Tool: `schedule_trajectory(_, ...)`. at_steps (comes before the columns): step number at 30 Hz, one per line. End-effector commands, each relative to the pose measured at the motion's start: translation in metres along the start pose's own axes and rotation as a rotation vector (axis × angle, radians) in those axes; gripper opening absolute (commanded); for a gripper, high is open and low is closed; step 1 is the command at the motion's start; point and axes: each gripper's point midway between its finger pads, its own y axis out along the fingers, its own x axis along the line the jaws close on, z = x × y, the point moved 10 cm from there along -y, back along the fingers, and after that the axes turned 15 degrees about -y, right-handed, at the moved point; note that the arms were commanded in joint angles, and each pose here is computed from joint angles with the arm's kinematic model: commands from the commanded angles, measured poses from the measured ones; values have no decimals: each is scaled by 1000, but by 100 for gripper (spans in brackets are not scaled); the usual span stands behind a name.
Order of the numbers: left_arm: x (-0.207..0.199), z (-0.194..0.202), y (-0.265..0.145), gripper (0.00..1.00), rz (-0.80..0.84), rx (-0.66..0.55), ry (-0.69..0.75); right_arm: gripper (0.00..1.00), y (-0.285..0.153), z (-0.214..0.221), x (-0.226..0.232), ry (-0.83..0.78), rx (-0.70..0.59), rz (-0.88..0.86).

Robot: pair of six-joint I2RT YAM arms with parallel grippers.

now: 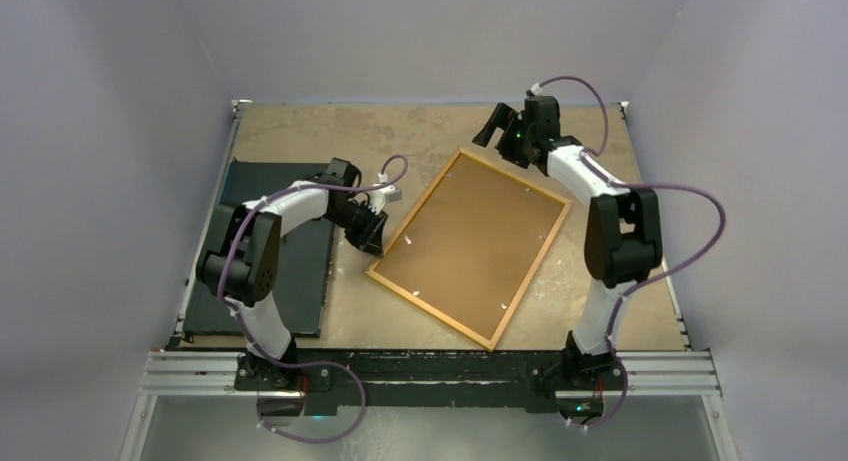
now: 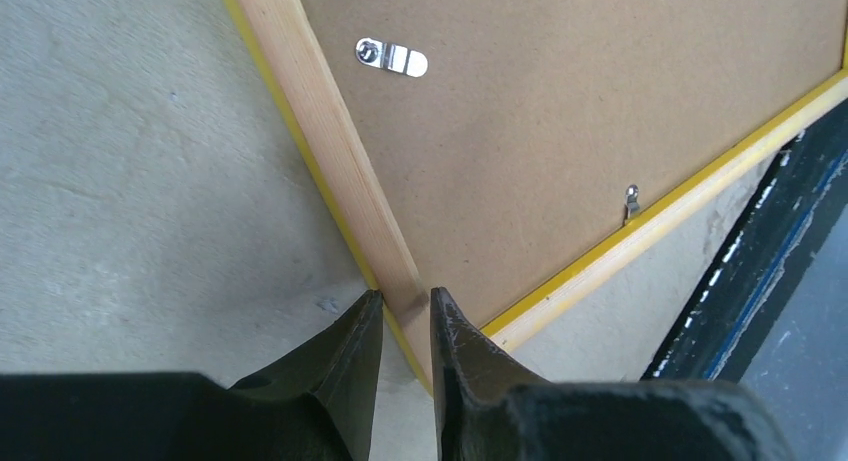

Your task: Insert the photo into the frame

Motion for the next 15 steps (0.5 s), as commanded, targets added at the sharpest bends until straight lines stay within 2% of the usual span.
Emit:
schedule_trajectory(1, -17, -3, -7, 24, 84, -60, 15, 99, -34, 16, 31, -82, -34, -74)
schedule_trajectory(8, -19, -25, -27, 38, 61, -91, 20, 99, -40, 91, 63, -146, 98, -190)
schedule_trajectory(15, -12, -38, -22, 38, 61, -116, -4, 92, -54, 138, 87, -144, 159, -319)
